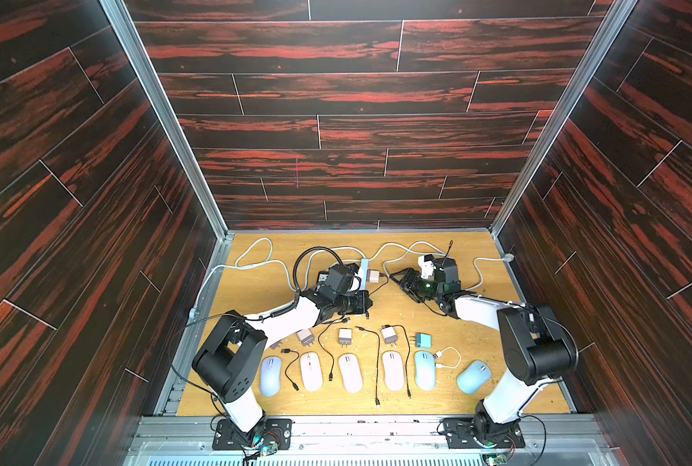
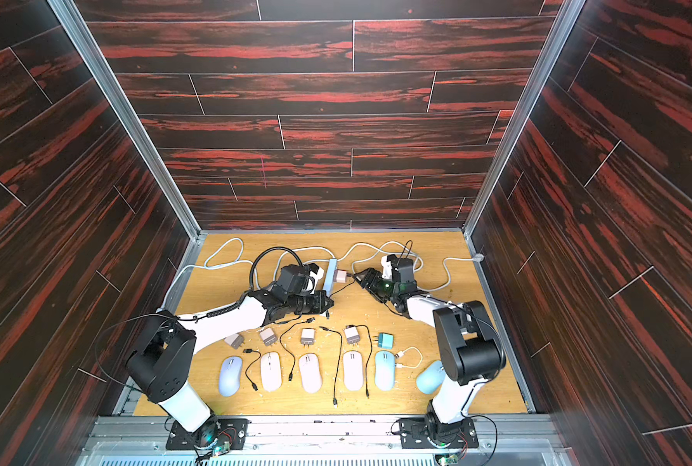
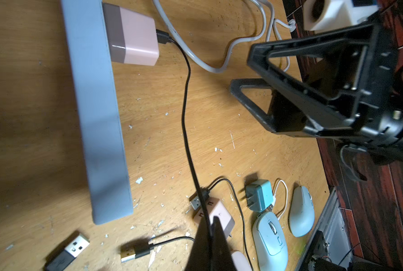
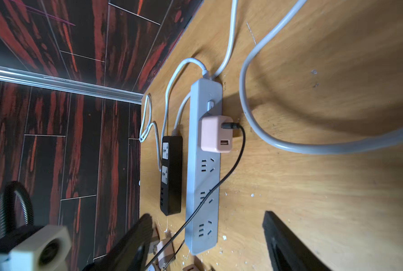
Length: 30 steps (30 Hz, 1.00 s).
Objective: Unplug the wireless mouse
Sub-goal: Remove the plug from the socket.
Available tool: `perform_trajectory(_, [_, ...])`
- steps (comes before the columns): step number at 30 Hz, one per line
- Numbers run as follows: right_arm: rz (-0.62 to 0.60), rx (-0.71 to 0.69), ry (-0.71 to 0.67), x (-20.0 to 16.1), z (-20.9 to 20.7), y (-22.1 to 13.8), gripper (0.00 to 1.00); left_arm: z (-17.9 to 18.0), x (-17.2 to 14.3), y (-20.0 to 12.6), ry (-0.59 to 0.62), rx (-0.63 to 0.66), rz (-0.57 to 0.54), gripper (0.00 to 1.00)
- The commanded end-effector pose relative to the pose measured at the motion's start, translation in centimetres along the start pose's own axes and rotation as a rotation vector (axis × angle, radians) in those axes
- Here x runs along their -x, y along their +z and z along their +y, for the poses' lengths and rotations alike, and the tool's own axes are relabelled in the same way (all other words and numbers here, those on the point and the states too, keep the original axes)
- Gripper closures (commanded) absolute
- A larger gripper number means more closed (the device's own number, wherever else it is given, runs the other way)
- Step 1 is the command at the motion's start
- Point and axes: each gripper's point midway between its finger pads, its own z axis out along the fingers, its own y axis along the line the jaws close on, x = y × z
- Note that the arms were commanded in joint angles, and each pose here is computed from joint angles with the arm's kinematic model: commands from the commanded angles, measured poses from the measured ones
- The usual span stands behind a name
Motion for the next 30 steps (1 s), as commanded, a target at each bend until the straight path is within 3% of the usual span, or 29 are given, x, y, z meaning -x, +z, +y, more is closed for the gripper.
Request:
perform_trajectory(1, [0.019,0.066,-0.006,0.6,1.1,1.3,0.23,-1.0,0.5,-0.9,0.017,-0.018,-0.019,1.00])
perform_trajectory(9, [0.090,0.141,0.037,0.9,0.5,4.9,0.28,-1.5,1.1,-1.2,0.016,-0.026,-0.032,1.00])
perform_trajectory(17, [0.152,0.095,0.085,0.9,-1.0,7.8,0.29,-1.7,1.3,-1.6,0.012,-0.027,-0.042,1.00])
perform_trajectory(30, [0.242,0.202,0.122,-0.3,0.0,10.0,0.41,-2.3,1.9,-1.8,0.014,-0.041,-0.056,1.00])
